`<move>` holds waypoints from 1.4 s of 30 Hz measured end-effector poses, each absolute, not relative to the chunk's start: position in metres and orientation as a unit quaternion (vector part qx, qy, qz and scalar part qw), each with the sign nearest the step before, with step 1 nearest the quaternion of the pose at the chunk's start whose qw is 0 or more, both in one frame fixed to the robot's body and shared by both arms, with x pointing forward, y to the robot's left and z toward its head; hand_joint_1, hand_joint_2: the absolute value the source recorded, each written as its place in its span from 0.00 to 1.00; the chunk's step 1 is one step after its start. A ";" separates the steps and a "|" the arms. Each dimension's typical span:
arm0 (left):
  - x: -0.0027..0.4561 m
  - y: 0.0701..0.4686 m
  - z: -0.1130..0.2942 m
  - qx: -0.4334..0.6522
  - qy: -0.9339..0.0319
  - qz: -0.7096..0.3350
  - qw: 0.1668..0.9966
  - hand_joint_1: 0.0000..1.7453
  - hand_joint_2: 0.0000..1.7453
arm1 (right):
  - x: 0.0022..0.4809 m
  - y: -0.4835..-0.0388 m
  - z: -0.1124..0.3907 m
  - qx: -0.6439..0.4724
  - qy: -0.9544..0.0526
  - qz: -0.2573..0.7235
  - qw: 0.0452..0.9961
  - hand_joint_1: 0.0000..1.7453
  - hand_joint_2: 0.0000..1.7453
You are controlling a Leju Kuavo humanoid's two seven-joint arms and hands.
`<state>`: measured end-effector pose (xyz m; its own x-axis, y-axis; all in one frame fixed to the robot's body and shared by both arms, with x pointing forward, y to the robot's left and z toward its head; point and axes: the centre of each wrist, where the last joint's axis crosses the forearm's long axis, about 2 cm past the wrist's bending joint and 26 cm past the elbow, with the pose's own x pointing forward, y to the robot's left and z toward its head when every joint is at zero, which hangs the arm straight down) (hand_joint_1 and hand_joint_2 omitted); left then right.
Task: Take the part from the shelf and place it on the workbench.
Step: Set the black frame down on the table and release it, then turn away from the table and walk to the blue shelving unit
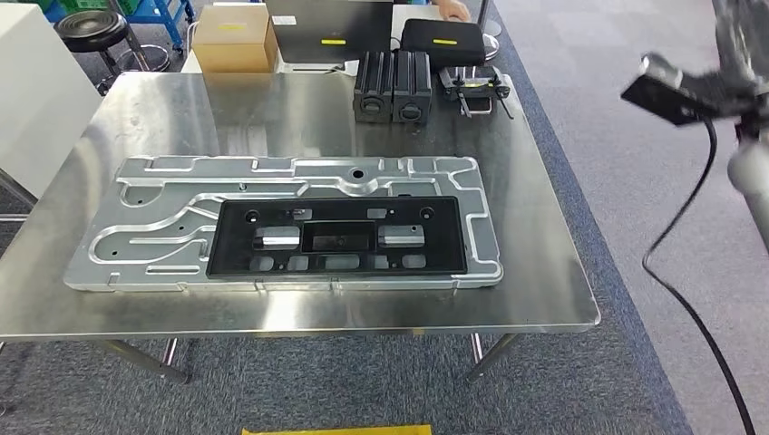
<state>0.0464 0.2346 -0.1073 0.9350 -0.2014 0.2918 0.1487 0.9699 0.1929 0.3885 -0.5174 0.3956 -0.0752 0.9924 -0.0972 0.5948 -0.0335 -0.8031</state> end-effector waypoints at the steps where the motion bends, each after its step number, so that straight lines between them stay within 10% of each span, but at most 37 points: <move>1: 0.046 0.234 -0.107 0.084 -0.154 -0.086 0.981 0.00 0.00 | 0.370 -0.527 0.370 -0.622 -0.639 0.357 0.279 0.00 0.00; 21: 0.057 0.234 -0.106 0.085 -0.160 -0.070 0.981 0.00 0.00 | 0.252 -0.571 0.309 -0.666 -0.588 0.352 0.296 0.00 0.00; 32: 0.055 0.234 -0.106 0.092 -0.146 -0.067 0.983 0.00 0.00 | 0.195 -0.520 0.099 -0.580 -0.580 0.182 0.542 0.00 0.00; 42: 0.062 0.240 -0.106 0.094 -0.152 -0.104 0.978 0.00 0.00 | 0.124 -0.402 -0.073 -0.356 -0.373 -0.022 0.857 0.00 0.00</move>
